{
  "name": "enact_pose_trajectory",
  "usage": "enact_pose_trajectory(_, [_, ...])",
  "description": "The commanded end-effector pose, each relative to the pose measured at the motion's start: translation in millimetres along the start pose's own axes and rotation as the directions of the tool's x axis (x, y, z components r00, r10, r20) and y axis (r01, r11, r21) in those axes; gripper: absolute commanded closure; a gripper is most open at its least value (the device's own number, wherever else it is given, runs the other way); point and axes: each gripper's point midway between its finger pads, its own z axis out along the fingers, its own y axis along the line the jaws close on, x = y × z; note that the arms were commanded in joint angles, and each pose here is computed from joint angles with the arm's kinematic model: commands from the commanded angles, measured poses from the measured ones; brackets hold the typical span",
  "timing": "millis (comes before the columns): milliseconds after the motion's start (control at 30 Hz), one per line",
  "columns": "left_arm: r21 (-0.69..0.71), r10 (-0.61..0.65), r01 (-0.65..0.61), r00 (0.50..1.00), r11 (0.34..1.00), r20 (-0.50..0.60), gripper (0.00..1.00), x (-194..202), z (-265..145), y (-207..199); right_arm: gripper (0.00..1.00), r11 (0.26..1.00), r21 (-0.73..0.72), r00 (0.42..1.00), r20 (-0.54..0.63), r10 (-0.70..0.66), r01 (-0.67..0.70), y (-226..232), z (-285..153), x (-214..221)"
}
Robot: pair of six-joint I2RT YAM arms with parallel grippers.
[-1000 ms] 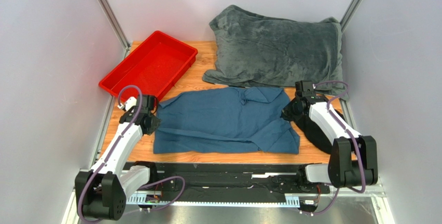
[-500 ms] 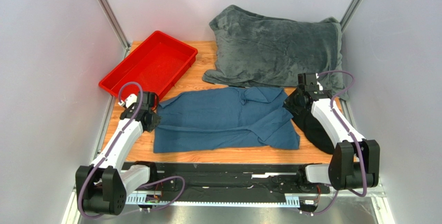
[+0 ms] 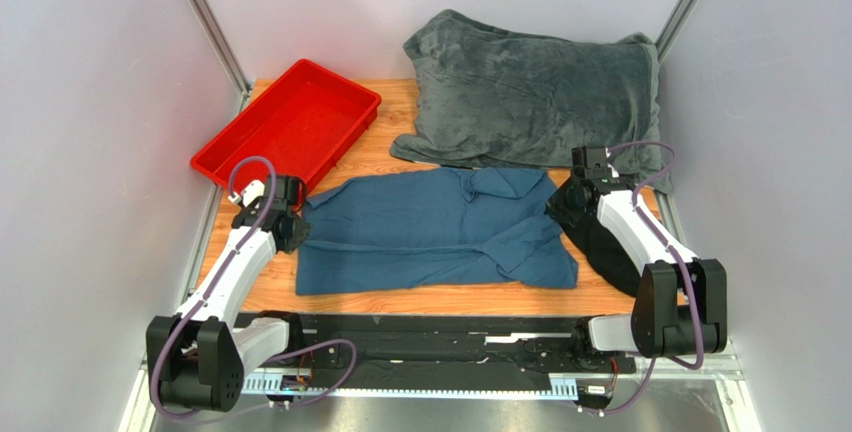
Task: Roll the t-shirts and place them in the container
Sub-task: Fold the T-shirt at the center of the board.
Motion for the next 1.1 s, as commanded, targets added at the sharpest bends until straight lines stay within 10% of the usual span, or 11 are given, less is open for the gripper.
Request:
enact_pose_trajectory(0, [0.027, -0.037, 0.037, 0.999, 0.999, 0.011, 0.96, 0, -1, -1, 1.0, 0.999, -0.028, 1.0, -0.006, -0.018, 0.018, -3, 3, 9])
enact_pose_trajectory(333, [0.006, -0.035, 0.036, 0.999, 0.999, -0.031, 0.91, 9, 6, -1, 0.99, 0.997, -0.055, 0.999, -0.006, -0.047, 0.046, 10, 3, 2])
enact_pose_trajectory(567, [0.068, -0.006, 0.004, 1.0, 0.998, 0.019, 0.5, -14, -9, -20, 0.44, 0.98, -0.137, 0.989, 0.054, -0.138, 0.144, 30, -16, -10])
enact_pose_trajectory(1067, [0.213, 0.38, -0.394, 0.919, 0.894, 0.104, 0.43, -43, -10, -147, 0.4, 0.888, -0.238, 0.919, 0.134, -0.371, 0.393, 149, 1, -38])
